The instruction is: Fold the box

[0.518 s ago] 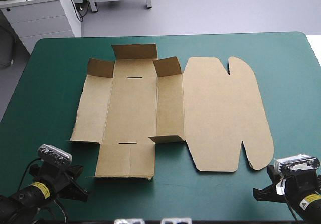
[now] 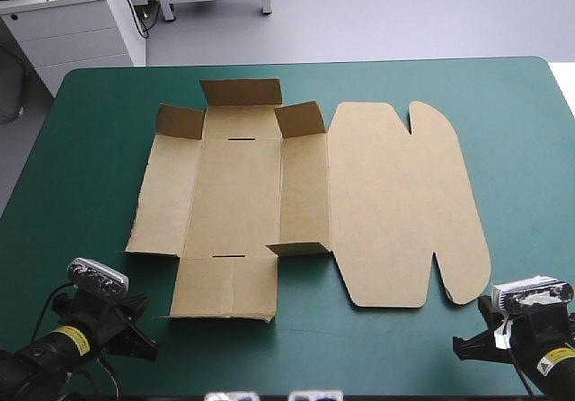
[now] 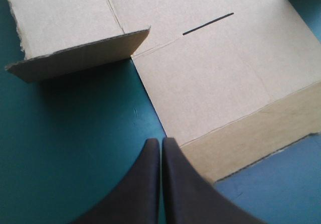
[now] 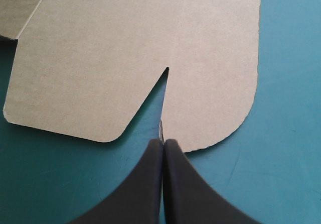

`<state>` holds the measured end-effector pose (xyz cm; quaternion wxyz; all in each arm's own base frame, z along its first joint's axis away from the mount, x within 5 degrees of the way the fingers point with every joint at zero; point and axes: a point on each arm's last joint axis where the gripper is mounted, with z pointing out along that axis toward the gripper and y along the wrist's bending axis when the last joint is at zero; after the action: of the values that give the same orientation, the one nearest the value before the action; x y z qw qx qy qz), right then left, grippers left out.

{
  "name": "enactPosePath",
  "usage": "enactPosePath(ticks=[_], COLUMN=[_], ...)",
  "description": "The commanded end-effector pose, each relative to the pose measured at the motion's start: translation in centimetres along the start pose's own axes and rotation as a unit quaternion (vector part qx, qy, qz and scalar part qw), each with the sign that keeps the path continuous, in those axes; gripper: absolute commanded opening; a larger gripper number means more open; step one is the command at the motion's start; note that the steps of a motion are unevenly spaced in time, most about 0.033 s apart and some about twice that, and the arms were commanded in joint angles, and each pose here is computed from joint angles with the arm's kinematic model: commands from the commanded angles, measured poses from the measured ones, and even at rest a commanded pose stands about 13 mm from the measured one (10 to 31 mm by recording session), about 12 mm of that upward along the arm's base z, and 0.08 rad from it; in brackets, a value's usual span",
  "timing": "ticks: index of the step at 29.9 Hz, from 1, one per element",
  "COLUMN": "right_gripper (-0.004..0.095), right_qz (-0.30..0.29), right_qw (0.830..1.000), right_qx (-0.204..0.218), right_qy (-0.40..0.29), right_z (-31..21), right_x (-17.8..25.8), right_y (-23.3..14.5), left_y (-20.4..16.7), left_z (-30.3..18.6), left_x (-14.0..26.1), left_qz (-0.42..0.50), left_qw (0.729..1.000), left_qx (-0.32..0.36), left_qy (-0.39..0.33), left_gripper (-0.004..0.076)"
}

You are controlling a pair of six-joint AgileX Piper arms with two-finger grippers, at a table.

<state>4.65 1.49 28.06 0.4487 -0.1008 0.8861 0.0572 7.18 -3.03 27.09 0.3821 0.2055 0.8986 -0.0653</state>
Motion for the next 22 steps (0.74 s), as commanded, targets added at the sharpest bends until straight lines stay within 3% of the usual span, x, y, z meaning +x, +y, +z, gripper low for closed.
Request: enactPosePath(ticks=[1, 9, 15, 22], right_gripper=[-0.0014, -0.0014, -0.0014, -0.0014], right_qz=[-0.005, -0.005, -0.005, -0.007], right_qw=[0.999, 0.999, 0.999, 0.998], right_qx=[0.002, 0.003, 0.004, 0.006], right_qy=[-0.041, -0.046, -0.051, -0.055], right_z=[-0.5, -0.5, -0.5, -0.5], right_x=[-1.3, -1.4, -1.5, -1.5], right_y=[0.0, 0.0, -0.1, -0.1], left_y=[0.0, 0.3, 1.1, 1.3], left_z=[-0.7, -2.7, -0.6, 3.5], left_x=[-1.6, -5.3, -9.9, -15.2], left_qz=[0.001, 0.008, 0.030, 0.040], left_qw=[0.999, 0.996, 0.997, 0.998], left_qx=[0.003, -0.008, -0.049, -0.051], left_qy=[-0.053, -0.087, -0.044, 0.002], left_gripper=[-0.0008, -0.0007, -0.0007, 0.0013])
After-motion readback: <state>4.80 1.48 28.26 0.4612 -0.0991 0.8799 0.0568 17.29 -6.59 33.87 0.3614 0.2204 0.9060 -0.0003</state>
